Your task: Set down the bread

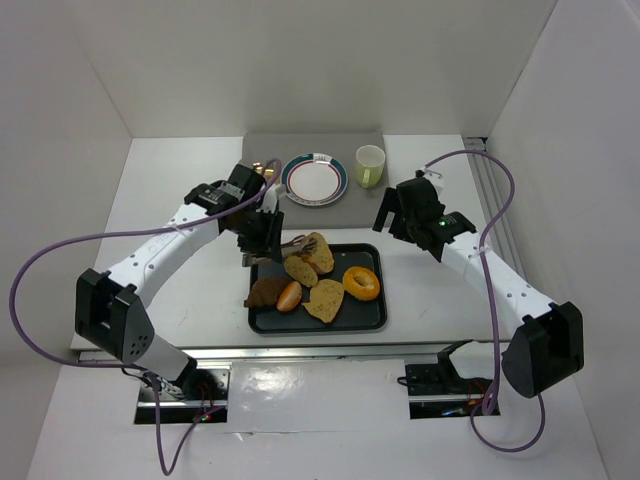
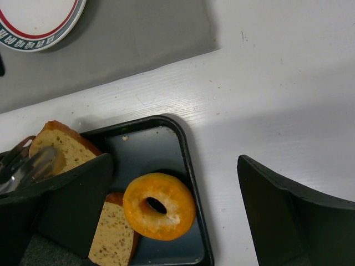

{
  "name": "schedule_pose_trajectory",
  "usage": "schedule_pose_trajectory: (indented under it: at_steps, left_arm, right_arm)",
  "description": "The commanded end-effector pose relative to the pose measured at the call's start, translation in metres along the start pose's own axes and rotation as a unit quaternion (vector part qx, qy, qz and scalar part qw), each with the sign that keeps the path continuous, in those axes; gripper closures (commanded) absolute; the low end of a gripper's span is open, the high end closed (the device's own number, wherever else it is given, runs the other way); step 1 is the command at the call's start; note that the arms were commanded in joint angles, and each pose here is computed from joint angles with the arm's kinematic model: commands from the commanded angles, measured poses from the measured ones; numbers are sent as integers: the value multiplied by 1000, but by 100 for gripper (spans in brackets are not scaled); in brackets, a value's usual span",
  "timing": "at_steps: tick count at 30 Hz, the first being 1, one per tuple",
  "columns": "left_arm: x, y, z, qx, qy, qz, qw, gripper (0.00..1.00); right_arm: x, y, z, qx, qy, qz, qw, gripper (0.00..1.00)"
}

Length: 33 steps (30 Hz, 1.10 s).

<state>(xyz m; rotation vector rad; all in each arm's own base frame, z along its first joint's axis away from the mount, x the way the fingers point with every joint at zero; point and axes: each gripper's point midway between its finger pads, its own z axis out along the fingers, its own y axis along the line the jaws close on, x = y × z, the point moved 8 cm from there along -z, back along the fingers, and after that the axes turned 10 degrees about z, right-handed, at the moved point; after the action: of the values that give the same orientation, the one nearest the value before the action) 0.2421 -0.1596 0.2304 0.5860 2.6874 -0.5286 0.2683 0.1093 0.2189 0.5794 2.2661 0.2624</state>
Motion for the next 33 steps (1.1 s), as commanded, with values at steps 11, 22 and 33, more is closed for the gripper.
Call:
schedule_pose_trajectory:
  at_steps: [11, 22, 33]
  left_arm:
    - [-36, -9, -76, 19, -114, 15, 993, 77]
    - [-139, 34, -29, -4, -220, -65, 973, 76]
    - [-182, 66, 27, -7, -206, -113, 972, 35]
  right_arm:
    - [-10, 7, -1, -19, -19, 2, 1000, 0]
    - [-10, 7, -1, -19, -19, 7, 1000, 0]
    - [-10, 6, -6, -20, -18, 16, 1000, 0]
